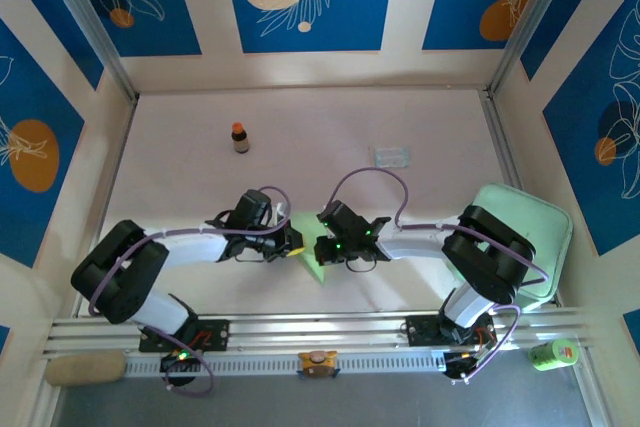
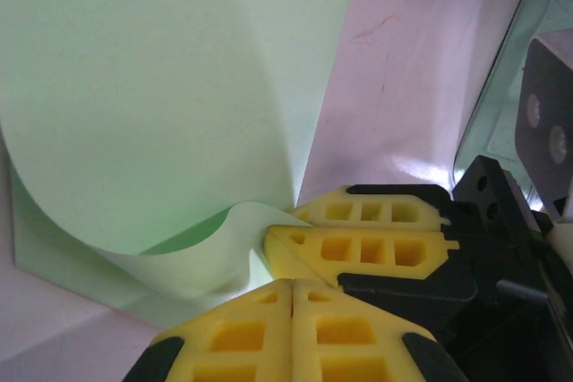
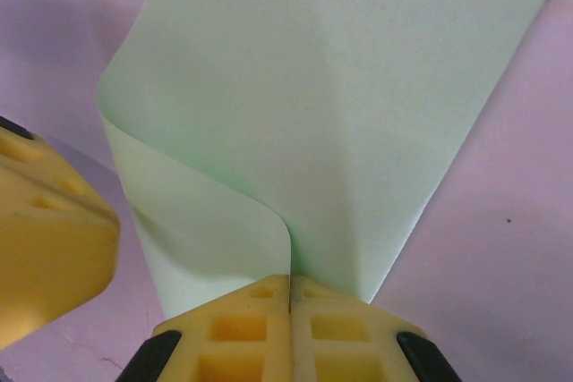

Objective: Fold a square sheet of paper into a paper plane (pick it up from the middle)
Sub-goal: Third fold the triangle at the center of the table.

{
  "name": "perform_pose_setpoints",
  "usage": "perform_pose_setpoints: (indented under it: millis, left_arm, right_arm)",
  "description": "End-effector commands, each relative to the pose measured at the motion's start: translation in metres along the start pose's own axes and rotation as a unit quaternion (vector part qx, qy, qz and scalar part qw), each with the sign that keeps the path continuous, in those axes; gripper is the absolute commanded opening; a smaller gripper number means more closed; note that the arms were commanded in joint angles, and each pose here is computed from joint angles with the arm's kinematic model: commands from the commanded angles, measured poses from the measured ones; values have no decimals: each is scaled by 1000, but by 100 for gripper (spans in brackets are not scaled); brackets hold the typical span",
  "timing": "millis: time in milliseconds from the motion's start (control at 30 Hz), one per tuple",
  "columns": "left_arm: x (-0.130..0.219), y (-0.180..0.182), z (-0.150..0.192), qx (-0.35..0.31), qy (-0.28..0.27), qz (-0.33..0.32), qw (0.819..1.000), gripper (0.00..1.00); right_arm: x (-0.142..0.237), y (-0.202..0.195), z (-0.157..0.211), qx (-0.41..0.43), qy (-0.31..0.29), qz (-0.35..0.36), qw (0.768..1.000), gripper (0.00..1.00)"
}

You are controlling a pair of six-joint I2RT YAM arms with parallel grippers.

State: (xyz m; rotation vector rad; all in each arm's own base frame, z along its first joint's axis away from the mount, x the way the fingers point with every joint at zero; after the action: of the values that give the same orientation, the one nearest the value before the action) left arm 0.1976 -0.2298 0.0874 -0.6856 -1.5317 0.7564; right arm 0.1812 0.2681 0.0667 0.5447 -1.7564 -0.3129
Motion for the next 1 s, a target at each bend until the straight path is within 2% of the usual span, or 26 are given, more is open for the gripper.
perform_pose_setpoints:
  millis: [0,300,533,800,967]
  left_arm:
    - [-5,-4,0,-7,10,9,1000,0]
    - [-10,-1,-1,-16,16,4,1000,0]
    - [-11,-15,-5,-37,9,42,998,0]
    - [-21,7,1,-6,29,11,999,0]
    - [-13,0,0,-20,15,14,1000,0]
  right_arm:
    - [-5,-19,13,-4,30,34,999,4]
    - [-5,-20,14,-5,31,35,999,3]
    - [-5,-20,14,-5,30,36,999,3]
    - [-5,-22,14,-5,31,38,999,3]
    - [-6,-22,15,-6,32,38,999,3]
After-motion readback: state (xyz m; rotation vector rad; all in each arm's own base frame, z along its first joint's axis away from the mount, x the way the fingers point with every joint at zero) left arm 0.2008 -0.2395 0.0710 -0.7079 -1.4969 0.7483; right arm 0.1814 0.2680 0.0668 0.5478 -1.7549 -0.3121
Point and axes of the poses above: each hand's point on the last joint's axis, 136 mm out from that joint toward the fingers, its own x axis back along the fingers, its own y axis along the line the jaws close on, z = x × y, the point moved 6 cm from there along x, back along the fingers, and after that the axes turned 6 degrees about -x, right-handed, at the moved point
